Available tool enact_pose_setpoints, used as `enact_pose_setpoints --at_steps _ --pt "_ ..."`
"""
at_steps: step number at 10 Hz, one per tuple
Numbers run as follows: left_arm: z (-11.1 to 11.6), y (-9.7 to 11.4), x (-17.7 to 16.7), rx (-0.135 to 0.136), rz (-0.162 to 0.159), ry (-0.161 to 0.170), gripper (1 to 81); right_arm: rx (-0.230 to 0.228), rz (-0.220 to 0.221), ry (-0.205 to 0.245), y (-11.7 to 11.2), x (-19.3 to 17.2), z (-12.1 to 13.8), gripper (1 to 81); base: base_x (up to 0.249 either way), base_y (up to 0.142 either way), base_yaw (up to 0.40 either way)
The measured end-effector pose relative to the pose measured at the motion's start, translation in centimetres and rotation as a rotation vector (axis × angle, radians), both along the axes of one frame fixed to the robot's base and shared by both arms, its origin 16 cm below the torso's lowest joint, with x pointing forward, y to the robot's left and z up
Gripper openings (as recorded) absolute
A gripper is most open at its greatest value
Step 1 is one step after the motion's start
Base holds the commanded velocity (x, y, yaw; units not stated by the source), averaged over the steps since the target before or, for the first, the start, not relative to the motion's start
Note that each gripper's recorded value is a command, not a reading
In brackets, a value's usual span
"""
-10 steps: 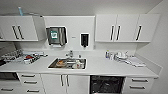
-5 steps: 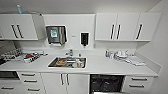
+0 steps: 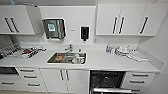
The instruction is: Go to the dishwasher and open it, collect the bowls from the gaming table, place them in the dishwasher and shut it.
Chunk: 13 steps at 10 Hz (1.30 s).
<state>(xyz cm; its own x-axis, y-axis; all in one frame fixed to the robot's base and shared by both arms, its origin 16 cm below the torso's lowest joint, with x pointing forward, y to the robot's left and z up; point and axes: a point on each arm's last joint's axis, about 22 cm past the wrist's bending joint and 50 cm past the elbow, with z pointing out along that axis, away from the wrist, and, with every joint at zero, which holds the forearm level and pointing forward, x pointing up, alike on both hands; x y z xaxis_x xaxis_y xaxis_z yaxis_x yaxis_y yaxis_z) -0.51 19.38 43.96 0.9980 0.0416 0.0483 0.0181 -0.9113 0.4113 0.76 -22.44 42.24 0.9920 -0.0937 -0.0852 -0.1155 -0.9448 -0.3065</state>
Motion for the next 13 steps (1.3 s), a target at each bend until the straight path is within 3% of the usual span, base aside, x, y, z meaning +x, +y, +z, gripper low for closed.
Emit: enact_pose_setpoints --at_steps 3,6,9,13 --pt "0.0 0.0 -1.6 0.002 -0.003 0.021 81.1 0.001 0.003 0.012 0.5 -1.2 0.0 81.1 0.0 0.0 0.0" --pt "-0.4 -0.2 -1.4 0.015 -0.003 0.017 81.1 -0.002 0.004 0.011 0.3 -1.3 -0.1 81.1 0.0 0.0 0.0" --pt "-1.0 0.1 -1.4 0.047 -0.004 0.016 81.1 -0.003 0.006 0.01 0.3 -1.2 -0.1 81.1 0.0 0.0 0.0" --pt "-1.0 -0.2 -1.4 0.047 -0.004 0.016 81.1 -0.011 0.007 0.01 1.6 -1.3 -0.4 81.1 0.0 0.0 0.0"
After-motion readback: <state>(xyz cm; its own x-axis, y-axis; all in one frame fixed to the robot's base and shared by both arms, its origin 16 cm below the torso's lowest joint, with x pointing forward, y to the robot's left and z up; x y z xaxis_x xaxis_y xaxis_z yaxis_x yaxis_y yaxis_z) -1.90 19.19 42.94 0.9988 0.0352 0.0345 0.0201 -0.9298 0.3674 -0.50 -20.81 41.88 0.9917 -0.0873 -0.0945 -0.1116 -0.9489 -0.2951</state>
